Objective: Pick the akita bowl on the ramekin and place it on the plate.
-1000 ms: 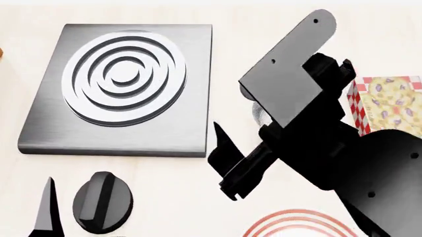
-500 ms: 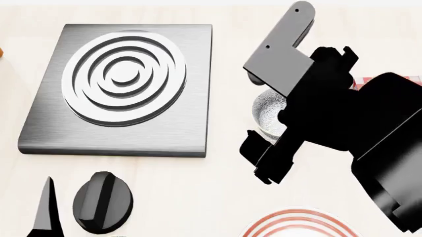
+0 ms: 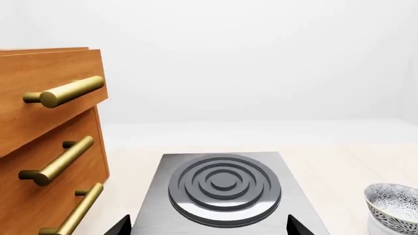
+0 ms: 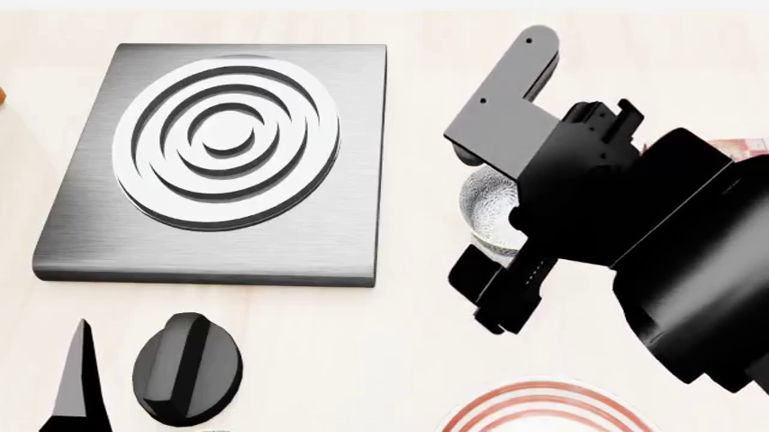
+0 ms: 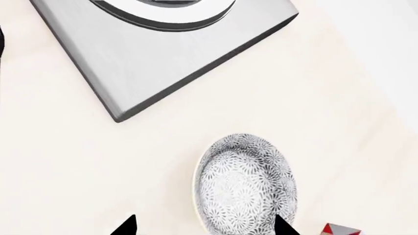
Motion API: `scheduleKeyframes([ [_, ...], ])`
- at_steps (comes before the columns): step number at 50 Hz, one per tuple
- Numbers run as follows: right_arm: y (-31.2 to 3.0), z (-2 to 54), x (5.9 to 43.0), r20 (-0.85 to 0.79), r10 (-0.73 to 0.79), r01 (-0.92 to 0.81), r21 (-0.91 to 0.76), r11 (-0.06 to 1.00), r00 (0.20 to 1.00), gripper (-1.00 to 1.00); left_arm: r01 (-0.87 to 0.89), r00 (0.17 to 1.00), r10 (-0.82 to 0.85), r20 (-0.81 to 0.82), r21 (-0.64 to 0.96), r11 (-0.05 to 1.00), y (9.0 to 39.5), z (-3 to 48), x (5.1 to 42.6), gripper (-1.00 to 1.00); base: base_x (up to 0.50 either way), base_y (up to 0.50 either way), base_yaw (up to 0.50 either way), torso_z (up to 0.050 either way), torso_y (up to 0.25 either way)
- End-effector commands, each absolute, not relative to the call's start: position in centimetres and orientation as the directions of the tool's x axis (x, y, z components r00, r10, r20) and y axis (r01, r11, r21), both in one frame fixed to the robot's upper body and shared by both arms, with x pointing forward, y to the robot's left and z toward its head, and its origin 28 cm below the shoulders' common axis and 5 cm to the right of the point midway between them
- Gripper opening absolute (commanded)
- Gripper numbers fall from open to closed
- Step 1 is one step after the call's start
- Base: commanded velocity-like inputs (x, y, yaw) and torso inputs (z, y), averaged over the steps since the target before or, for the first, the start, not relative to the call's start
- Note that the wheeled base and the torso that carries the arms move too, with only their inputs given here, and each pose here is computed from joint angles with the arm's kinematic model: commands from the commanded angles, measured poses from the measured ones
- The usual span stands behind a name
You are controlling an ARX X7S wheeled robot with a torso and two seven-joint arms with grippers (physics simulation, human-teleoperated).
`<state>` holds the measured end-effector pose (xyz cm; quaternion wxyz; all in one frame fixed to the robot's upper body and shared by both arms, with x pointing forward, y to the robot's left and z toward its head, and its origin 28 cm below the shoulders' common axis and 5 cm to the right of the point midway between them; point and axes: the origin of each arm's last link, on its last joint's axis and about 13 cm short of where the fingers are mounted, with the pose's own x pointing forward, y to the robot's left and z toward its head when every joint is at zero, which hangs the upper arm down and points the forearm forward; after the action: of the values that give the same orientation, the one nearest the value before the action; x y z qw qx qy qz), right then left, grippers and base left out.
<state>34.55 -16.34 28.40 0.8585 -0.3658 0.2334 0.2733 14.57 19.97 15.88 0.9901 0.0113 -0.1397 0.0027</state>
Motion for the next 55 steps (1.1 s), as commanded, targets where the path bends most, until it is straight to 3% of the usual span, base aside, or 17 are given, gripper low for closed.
scheduleKeyframes([
  [1,-16.4,27.7,35.7,-0.614,0.282,-0.642,-0.507,0.576,0.738,1.0,-0.009,0.961,0.003,0.277,0.023,1.0,20.0,15.8,14.6,1.0,0.0,0.0,0.0,0.0,0.0],
  [55,-15.7,24.8,39.0,-0.654,0.247,-0.65,-0.492,0.578,0.715,1.0,-0.017,0.96,0.011,0.28,0.017,1.0,20.1,15.8,14.6,1.0,0.0,0.0,0.0,0.0,0.0],
])
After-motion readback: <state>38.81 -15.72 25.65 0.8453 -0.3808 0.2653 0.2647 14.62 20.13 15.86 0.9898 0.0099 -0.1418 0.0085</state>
